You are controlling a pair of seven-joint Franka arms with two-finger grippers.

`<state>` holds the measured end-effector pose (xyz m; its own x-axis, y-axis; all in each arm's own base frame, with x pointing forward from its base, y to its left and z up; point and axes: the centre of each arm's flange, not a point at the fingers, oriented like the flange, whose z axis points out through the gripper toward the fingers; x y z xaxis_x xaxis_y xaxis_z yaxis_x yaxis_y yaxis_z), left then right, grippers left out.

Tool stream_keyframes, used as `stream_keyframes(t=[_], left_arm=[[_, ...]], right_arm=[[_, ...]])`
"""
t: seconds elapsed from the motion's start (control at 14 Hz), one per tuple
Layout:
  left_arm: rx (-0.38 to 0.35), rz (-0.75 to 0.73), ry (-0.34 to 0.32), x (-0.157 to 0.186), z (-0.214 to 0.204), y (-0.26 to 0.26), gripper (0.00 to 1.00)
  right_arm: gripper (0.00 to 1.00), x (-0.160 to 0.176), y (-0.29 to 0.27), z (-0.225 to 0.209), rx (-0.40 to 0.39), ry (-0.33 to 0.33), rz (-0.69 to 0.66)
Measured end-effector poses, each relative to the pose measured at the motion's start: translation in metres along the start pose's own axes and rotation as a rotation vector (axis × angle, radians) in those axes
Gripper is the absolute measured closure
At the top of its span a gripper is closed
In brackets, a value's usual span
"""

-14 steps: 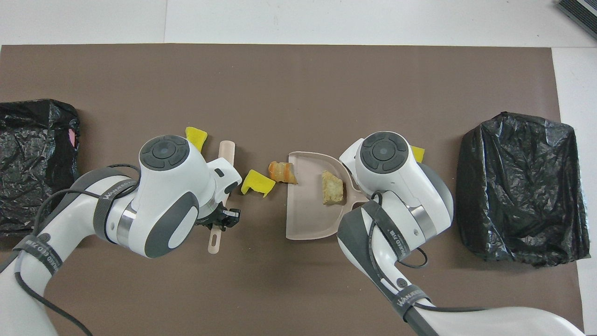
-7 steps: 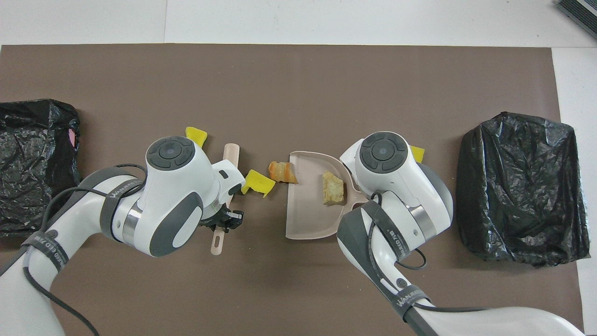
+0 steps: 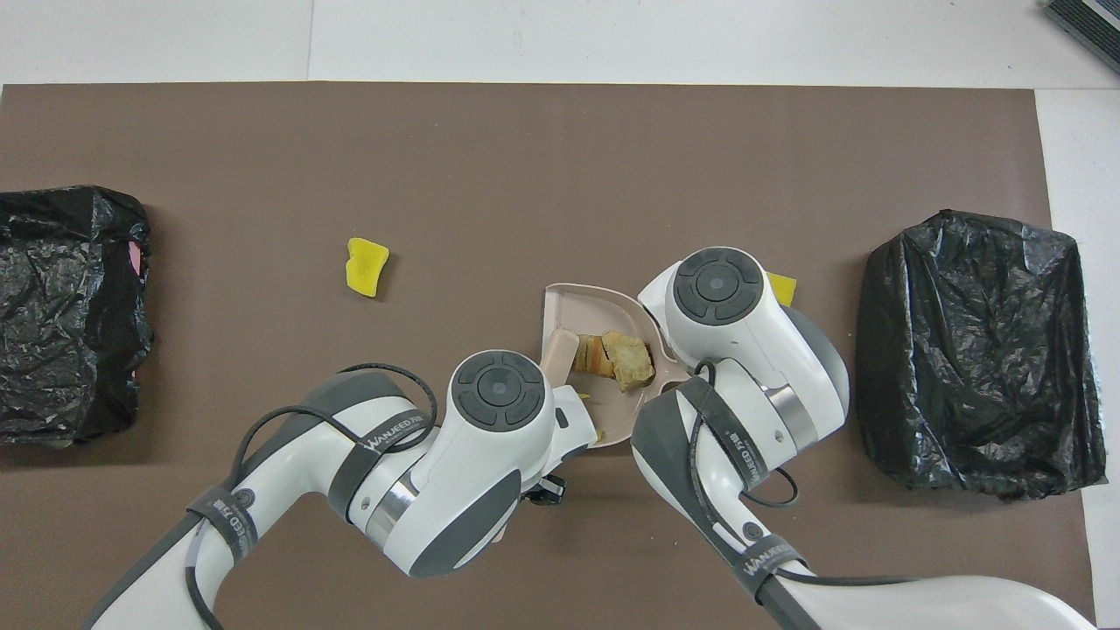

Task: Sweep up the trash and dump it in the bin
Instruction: 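Draw the brush back to the remaining yellow sponge with the left gripper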

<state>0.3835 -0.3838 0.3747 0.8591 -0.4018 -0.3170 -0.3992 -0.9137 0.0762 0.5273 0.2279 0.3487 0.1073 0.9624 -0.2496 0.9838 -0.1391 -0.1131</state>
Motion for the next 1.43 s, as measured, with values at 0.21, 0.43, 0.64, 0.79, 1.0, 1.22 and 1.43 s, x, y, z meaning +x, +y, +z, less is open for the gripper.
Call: stream_keyframes(t=[0.21,0.43,0.64,0.79,1.0,1.22,1.43], left_arm=[[0.015,-0.058,-0.025,0.002,-0.031,-0.027,0.73],[0.011,-0.165,0.006,0.009,-0.054,-0.079,0.73],[-0.026,-0.298,0.059,0.025,-0.065,-0.163,0.73],[-0.022,-0.344,0.098,0.032,-0.066,-0.218,0.73],[-0.018,-0.312,0.1,0.045,-0.06,-0.287,0.73],[0.011,-0.25,0.083,0.058,-0.047,-0.336,0.73],[0.013,-0.184,0.048,0.062,-0.036,-0.334,0.73]], right_arm=[[0.69,0.0,0.0,0.0,0.0,0.0,0.0],[0.69,0.0,0.0,0.0,0.0,0.0,0.001],[0.69,0.0,0.0,0.0,0.0,0.0,0.002],[0.69,0.0,0.0,0.0,0.0,0.0,0.002],[0.69,0.0,0.0,0.0,0.0,0.0,0.002],[0.69,0.0,0.0,0.0,0.0,0.0,0.002],[0.69,0.0,0.0,0.0,0.0,0.0,0.002]])
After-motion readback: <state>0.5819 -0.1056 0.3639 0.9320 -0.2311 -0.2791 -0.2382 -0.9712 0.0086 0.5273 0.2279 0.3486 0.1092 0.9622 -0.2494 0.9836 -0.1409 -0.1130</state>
